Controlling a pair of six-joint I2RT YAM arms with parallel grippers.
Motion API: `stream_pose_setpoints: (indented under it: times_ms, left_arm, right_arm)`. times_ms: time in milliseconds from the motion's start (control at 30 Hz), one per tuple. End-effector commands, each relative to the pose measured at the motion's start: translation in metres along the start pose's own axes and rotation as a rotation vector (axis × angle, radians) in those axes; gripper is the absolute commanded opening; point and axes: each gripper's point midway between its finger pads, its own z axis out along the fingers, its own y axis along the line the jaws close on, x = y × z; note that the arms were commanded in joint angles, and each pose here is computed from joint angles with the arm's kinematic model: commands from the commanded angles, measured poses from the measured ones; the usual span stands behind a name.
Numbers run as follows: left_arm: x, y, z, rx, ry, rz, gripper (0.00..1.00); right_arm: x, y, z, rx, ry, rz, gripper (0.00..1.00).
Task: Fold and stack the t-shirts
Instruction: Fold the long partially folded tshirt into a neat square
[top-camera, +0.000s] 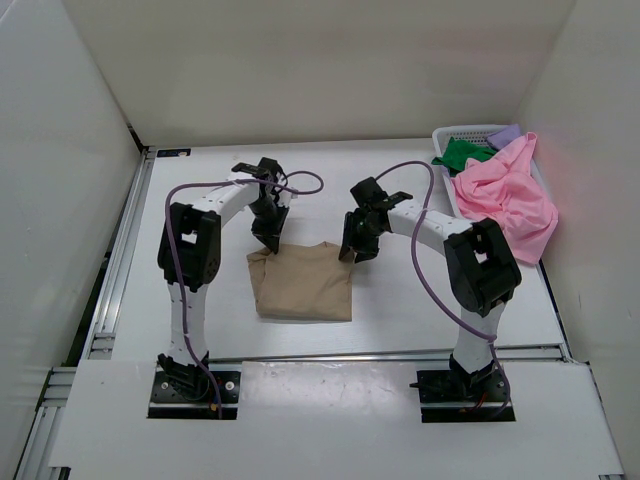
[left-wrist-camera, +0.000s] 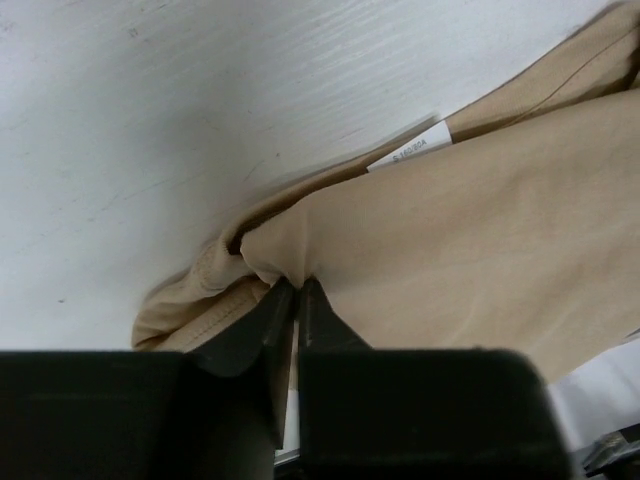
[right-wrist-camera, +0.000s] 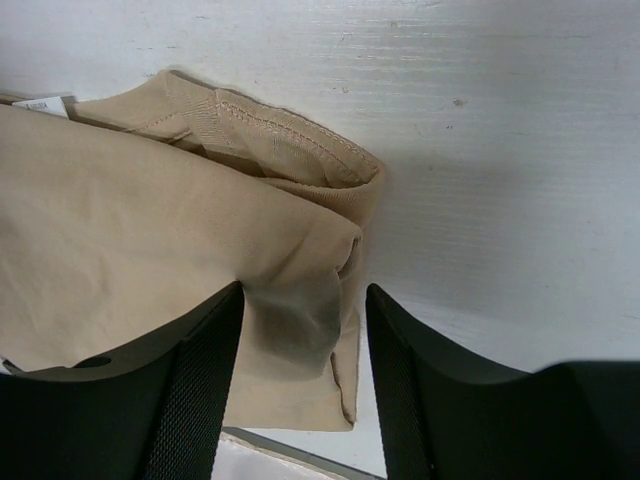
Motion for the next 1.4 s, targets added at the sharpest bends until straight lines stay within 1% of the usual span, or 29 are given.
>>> stream_pose_setpoints:
  times_ms: [0, 100, 267, 367, 400, 467, 500, 567, 600, 633, 733, 767, 800, 833, 867, 900, 933, 967, 1000, 1033, 1067, 1200, 1367]
  left_arm:
    - [-0.008, -0.006, -0.007, 0.018, -0.027, 0.013, 0.11]
    - [-0.011, -0.007, -0.014, 0.018, -0.04, 0.016, 0.11]
    - [-0.017, -0.013, -0.039, 0.018, -0.124, 0.035, 0.11]
    - [-0.013, -0.022, -0.058, 0.044, -0.174, 0.05, 0.11]
    - [-0.015, -0.025, -0.07, 0.044, -0.207, 0.058, 0.11]
    - [-0.013, -0.027, -0.079, 0.044, -0.228, 0.063, 0.11]
    - [-0.013, -0.029, -0.09, 0.044, -0.257, 0.07, 0.11]
    - [-0.013, -0.031, -0.099, 0.044, -0.281, 0.076, 0.11]
    - [-0.011, -0.031, -0.106, 0.035, -0.291, 0.077, 0.11]
    - [-0.003, -0.031, -0.105, 0.035, -0.273, 0.073, 0.11]
    - [0.008, -0.031, -0.113, 0.026, -0.285, 0.074, 0.11]
    - [0.018, -0.03, -0.108, 0.026, -0.265, 0.069, 0.11]
    - [0.021, -0.027, -0.108, 0.011, -0.271, 0.068, 0.11]
    - [0.03, -0.018, -0.112, -0.009, -0.276, 0.048, 0.11]
    - [0.026, -0.014, -0.118, -0.02, -0.309, 0.044, 0.11]
    - [0.032, -0.009, -0.115, -0.023, -0.301, 0.03, 0.11]
    - [0.031, -0.002, -0.12, -0.055, -0.338, 0.023, 0.11]
    - [0.032, 0.004, -0.12, -0.072, -0.346, 0.013, 0.11]
    - [0.037, 0.012, -0.111, -0.087, -0.329, -0.005, 0.11]
    - [0.034, 0.015, -0.112, -0.101, -0.354, -0.002, 0.11]
    - [0.038, 0.019, -0.105, -0.103, -0.343, -0.014, 0.11]
    - [0.039, 0.033, -0.084, -0.134, -0.302, -0.035, 0.11]
    - [0.03, 0.051, -0.069, -0.176, -0.287, -0.063, 0.11]
  right_arm:
    - [-0.001, 0.004, -0.011, -0.012, -0.017, -0.013, 0.51]
    - [-0.002, 0.003, -0.01, -0.004, -0.024, -0.013, 0.45]
    - [-0.004, 0.002, -0.012, 0.005, -0.03, -0.013, 0.43]
    - [-0.005, 0.003, -0.014, 0.006, -0.029, -0.012, 0.45]
    - [-0.005, 0.003, -0.014, 0.006, -0.029, -0.012, 0.45]
    - [-0.006, 0.007, -0.019, 0.002, -0.048, -0.024, 0.41]
    - [-0.007, 0.005, -0.019, 0.012, -0.055, -0.024, 0.31]
    - [-0.008, 0.007, -0.022, 0.006, -0.062, -0.025, 0.16]
    - [-0.01, 0.008, -0.022, 0.0, -0.07, -0.026, 0.06]
    - [-0.012, 0.014, -0.026, -0.006, -0.086, -0.037, 0.01]
    - [-0.016, 0.018, -0.028, -0.018, -0.102, -0.041, 0.0]
    - [-0.017, 0.023, -0.029, -0.027, -0.106, -0.05, 0.0]
    - [-0.018, 0.022, -0.029, -0.02, -0.112, -0.05, 0.0]
    - [-0.023, 0.027, -0.036, -0.028, -0.139, -0.044, 0.0]
    - [-0.022, 0.03, -0.039, -0.027, -0.15, -0.054, 0.0]
    - [-0.027, 0.032, -0.043, -0.033, -0.175, -0.046, 0.0]
    - [-0.033, 0.037, -0.05, -0.051, -0.209, -0.037, 0.0]
    - [-0.033, 0.037, -0.05, -0.051, -0.209, -0.037, 0.0]
    - [-0.036, 0.038, -0.05, -0.049, -0.223, -0.025, 0.0]
    - [-0.035, 0.036, -0.047, -0.043, -0.217, -0.024, 0.0]
    - [-0.039, 0.039, -0.046, -0.047, -0.221, -0.024, 0.0]
    - [-0.039, 0.037, -0.024, -0.011, -0.16, -0.017, 0.0]
    - [-0.043, 0.029, -0.007, 0.05, -0.141, 0.021, 0.0]
